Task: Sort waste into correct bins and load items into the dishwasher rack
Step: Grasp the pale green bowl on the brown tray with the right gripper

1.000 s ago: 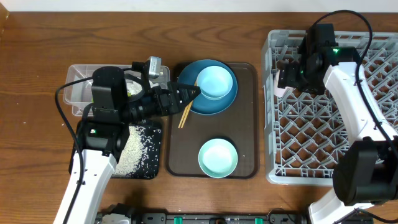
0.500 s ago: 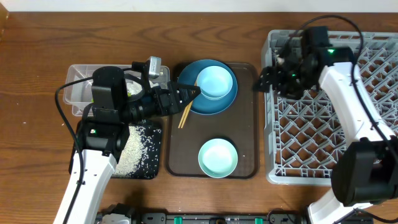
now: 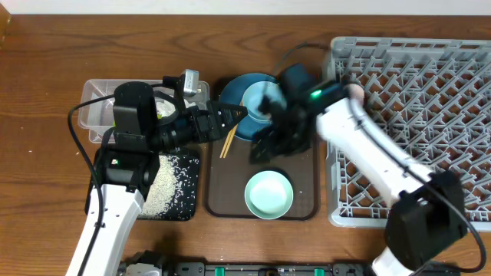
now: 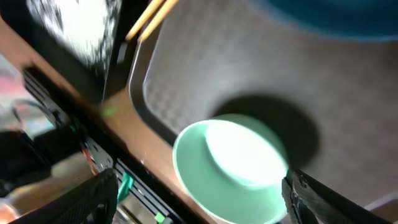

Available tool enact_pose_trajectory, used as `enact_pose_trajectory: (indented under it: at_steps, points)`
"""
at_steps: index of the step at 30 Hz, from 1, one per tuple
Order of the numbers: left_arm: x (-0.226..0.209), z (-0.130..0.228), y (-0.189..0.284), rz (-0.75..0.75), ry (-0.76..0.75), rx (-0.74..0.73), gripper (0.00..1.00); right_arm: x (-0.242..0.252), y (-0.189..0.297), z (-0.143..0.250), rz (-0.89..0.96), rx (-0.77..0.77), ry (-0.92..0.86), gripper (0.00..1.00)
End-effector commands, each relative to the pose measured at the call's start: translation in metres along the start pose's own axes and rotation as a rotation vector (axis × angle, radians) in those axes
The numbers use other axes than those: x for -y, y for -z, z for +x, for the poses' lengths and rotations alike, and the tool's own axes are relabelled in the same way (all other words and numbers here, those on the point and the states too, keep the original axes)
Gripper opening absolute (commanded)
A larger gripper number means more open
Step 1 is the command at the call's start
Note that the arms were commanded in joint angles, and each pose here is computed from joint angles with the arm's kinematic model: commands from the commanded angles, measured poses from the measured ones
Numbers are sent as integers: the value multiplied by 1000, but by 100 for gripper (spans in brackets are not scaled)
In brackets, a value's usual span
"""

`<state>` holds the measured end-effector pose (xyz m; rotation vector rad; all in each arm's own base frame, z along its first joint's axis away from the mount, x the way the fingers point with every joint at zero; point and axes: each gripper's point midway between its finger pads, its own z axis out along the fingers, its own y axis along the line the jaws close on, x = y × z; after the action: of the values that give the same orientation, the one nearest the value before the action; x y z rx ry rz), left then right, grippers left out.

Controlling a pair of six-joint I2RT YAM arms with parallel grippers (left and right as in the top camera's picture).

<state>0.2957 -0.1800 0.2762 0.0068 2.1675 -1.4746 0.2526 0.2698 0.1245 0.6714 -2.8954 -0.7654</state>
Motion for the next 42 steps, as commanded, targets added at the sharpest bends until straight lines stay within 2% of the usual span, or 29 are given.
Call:
enact_pose_trajectory:
  at_steps: [1,4,10,13,15,20,29,35,40,42]
  points:
    - [3,-4,1,4,-18,7,95,-15,-13,16,89,-25,38,85]
    - [4,-3,1,8,-1,4,95,-29,-25,27,142,-45,62,87]
    - [5,-12,10,32,247,21,95,-44,-39,41,236,-44,56,89]
    - [9,-35,28,82,208,86,95,-47,-41,43,260,-32,40,90]
    - [4,-54,48,89,181,157,95,-48,-42,43,259,-32,46,90]
    - [-33,-93,117,35,260,365,95,-52,-44,47,259,-39,62,89]
    - [-81,-117,240,-87,326,716,95,-44,-58,63,284,-87,66,87]
    - [-92,-116,275,-126,344,815,95,-30,-76,77,297,-115,49,81]
    - [-93,-115,277,-128,345,822,95,-29,-89,80,288,-107,71,69]
    - [-93,-115,277,-128,346,822,95,-28,-96,79,288,-90,87,68]
